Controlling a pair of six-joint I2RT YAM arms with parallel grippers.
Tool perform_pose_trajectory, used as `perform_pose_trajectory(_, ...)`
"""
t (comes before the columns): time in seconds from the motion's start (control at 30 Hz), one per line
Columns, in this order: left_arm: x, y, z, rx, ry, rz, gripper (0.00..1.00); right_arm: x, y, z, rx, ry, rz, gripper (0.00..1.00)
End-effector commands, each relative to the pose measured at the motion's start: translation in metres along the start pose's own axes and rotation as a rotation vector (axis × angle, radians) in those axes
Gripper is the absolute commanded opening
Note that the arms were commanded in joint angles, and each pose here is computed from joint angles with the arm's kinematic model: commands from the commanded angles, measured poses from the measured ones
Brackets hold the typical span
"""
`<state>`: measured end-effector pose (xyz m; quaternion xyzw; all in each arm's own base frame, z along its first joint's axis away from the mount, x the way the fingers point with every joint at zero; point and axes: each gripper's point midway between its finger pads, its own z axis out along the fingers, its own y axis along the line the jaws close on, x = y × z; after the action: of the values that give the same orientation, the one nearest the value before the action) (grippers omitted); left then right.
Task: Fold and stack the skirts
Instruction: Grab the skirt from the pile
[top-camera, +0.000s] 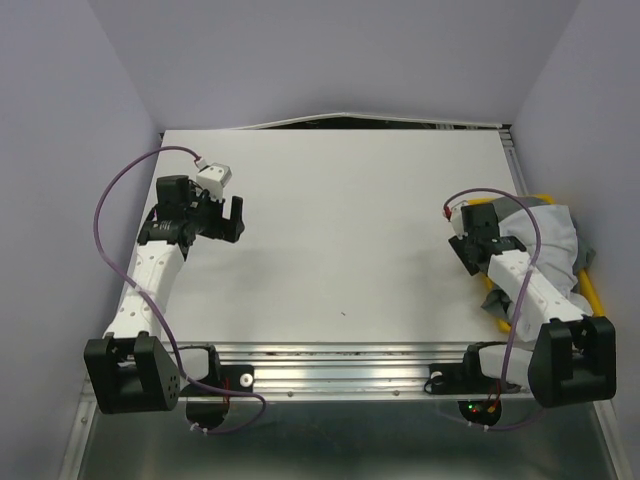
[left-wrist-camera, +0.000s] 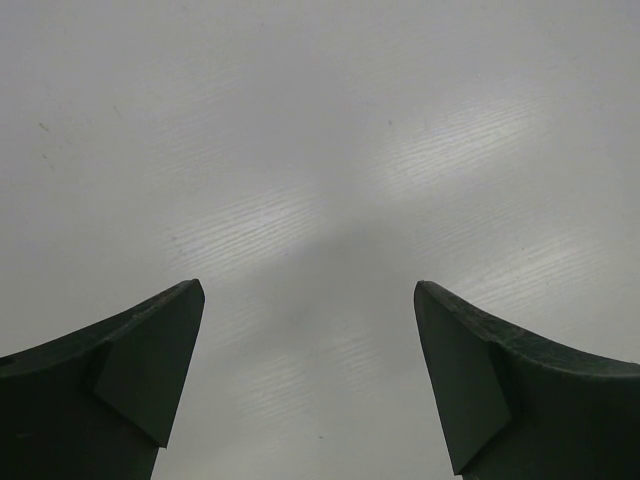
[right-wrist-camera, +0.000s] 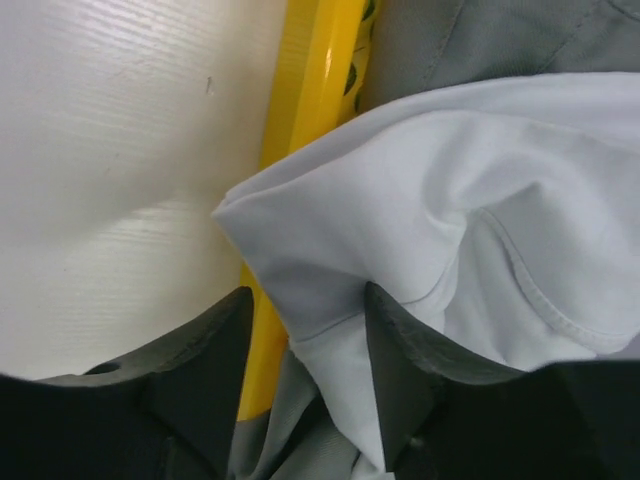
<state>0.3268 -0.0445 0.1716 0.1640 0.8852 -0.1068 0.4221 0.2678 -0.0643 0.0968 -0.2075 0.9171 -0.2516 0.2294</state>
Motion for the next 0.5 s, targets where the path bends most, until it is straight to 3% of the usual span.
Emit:
perform_pose_trajectory(0.0,-0.011,-0.004,0.0,0.015,-0.046,0.004,0.99,-0.012,-0.025,0.0,0.14,-0.057,0.039,0.52)
perform_pose_trajectory(0.07,-0.012,-0.004,0.0,0.016,-0.048,0.001,0.99,-0.009,-0.026,0.001,0.15,-0.054,0.027,0.46)
perform_pose_trajectory(0.13,-0.014,-0.004,0.0,0.022,-0.053,-0.001,0.99,-0.009,-0.026,0.0,0.156,-0.059,0.034,0.32)
perform_pose_trajectory(0.17,-0.016,-0.005,-0.001,0.024,-0.054,-0.004,0.99,-0.011,-0.028,-0.003,0.16,-0.074,0.048,0.21)
perform_pose_trajectory(0.27,-0.016,-0.006,-0.001,0.026,-0.053,-0.006,0.99,-0.023,-0.038,-0.016,0.173,-0.137,0.073,0.04)
perform_pose_trajectory(0.47,-0.02,-0.008,-0.004,0.034,-0.059,-0.003,0.99,-0.058,-0.067,-0.055,0.189,-0.277,0.117,0.01)
